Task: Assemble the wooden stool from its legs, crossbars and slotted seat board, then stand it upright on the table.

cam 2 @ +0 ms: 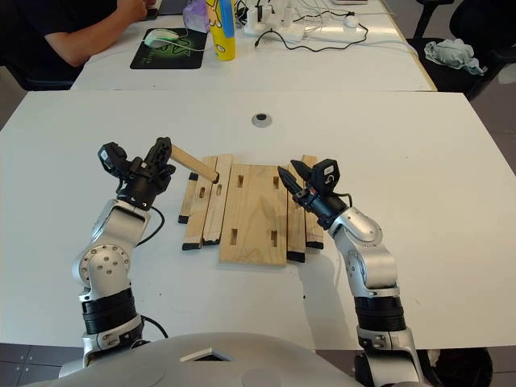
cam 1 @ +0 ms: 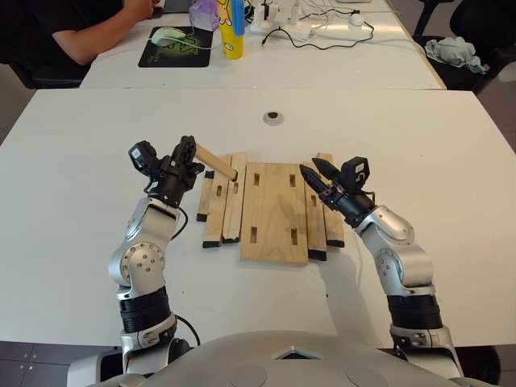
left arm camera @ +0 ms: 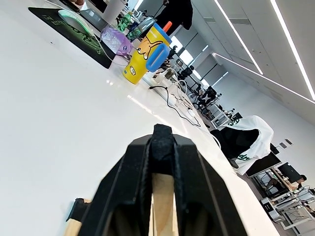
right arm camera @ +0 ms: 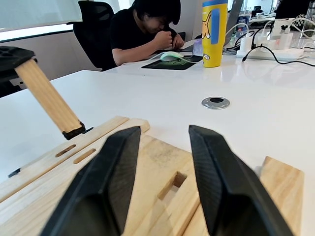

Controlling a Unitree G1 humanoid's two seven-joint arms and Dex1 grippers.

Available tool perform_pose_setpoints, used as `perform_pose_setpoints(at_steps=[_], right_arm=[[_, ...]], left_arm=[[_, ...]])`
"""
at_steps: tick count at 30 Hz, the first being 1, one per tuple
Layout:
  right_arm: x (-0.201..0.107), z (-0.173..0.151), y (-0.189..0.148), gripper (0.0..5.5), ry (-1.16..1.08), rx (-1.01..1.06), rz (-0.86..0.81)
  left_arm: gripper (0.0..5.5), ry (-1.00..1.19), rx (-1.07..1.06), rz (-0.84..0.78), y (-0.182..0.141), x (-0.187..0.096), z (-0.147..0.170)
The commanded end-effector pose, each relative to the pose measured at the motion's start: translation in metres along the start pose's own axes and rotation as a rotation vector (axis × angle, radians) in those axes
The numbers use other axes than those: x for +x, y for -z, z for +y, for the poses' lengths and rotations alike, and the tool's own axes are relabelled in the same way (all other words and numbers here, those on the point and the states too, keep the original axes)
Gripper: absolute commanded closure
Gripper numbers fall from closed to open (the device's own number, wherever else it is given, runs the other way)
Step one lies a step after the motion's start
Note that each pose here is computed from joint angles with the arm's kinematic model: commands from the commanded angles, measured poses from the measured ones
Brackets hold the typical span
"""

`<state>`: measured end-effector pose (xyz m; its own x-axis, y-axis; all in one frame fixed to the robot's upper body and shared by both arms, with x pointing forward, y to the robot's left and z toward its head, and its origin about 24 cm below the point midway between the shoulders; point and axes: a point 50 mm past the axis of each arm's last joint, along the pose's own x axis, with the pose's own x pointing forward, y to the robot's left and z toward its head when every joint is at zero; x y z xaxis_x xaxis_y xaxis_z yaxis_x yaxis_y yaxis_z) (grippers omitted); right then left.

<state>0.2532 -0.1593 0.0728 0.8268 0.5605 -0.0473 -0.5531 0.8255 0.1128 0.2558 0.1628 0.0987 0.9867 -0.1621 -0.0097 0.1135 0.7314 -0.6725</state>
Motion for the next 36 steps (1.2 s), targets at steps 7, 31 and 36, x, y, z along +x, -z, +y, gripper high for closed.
perform_pose_setpoints(at_steps=[7, 31, 36], right_arm=[[0.003, 0.001, 0.000, 3.68, -0.015, -0.010, 0.011], [0.009, 0.005, -0.004, 3.68, -0.048, -0.021, 0.015], [0.009, 0.006, -0.005, 3.68, -0.055, -0.028, 0.018]], left_arm=[[5.07, -0.037, -0.017, 0.041, 0.012, -0.002, 0.007], [5.07, -0.097, 0.100, 0.068, 0.030, 0.007, 0.001], [5.07, -0.092, 0.272, 0.095, 0.038, 0.009, -0.006]])
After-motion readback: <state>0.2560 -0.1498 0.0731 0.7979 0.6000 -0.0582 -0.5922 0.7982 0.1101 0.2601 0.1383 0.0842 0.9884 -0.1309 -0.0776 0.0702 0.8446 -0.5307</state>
